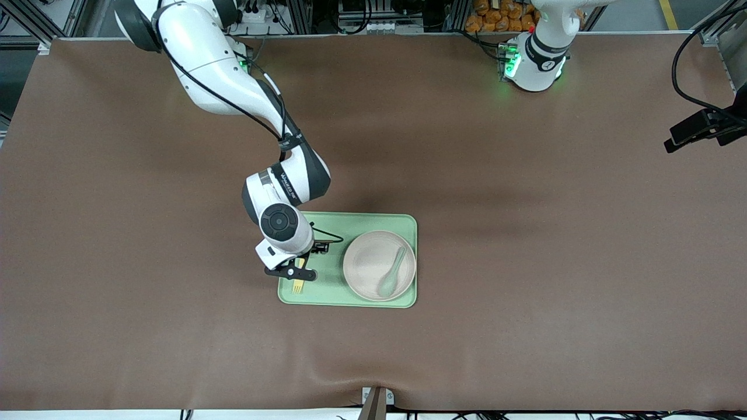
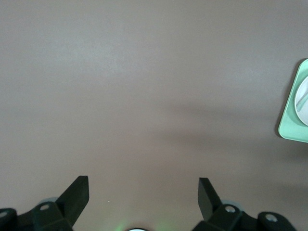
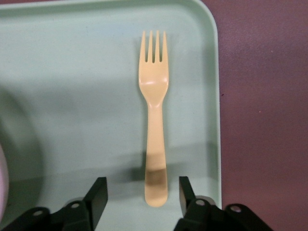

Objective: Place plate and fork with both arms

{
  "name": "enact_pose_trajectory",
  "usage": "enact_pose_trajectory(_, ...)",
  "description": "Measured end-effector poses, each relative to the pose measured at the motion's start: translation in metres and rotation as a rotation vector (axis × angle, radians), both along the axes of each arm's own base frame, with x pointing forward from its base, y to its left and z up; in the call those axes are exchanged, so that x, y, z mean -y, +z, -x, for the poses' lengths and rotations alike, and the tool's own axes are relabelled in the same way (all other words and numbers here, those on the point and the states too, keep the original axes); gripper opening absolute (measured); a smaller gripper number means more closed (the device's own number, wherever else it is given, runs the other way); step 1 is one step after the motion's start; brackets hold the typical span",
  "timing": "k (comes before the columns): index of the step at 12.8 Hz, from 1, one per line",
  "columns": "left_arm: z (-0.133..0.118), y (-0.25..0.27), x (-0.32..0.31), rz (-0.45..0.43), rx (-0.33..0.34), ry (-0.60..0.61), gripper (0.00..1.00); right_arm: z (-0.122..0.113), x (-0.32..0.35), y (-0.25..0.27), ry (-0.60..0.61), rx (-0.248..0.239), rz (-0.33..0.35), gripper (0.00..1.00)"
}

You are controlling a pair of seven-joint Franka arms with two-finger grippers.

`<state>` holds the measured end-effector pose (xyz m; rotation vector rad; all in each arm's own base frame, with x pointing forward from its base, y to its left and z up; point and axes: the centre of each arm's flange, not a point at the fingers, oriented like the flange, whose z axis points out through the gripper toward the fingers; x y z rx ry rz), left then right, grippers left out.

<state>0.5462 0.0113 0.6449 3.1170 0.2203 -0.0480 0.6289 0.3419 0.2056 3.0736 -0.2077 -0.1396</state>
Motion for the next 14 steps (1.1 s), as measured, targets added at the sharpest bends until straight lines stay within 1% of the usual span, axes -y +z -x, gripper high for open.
enact_pose_trajectory(1, 0.0, 0.0, 0.001, 0.0, 0.0, -0.001, 1.0, 0.0, 0.0, 0.0, 0.0, 0.0, 0.0, 0.82)
enact_pose_trajectory(2, 0.0, 0.0, 0.001, 0.0, -0.001, -0.002, 1.0, 0.0, 0.0, 0.001, 0.0, 0.003, -0.001, 0.94)
enact_pose_trajectory(3, 0.0, 0.0, 0.002, 0.0, -0.001, -0.003, 1.0, -0.001, 0.0, 0.003, 0.0, 0.007, -0.004, 1.0)
enact_pose_trajectory(8, 0.0, 0.0, 0.001, 0.0, -0.002, -0.002, 1.0, -0.007, 0.0, 0.031, 0.036, 0.039, -0.025, 1.0)
enact_pose_trajectory(11, 0.0, -0.001, 0.001, 0.0, -0.003, -0.002, 1.0, -0.012, 0.012, 0.047, 0.043, 0.033, -0.024, 1.0)
enact_pose_trajectory(14, 0.0, 0.0, 0.001, 0.0, -0.002, -0.002, 1.0, -0.024, 0.04, 0.076, 0.076, 0.029, -0.035, 1.0)
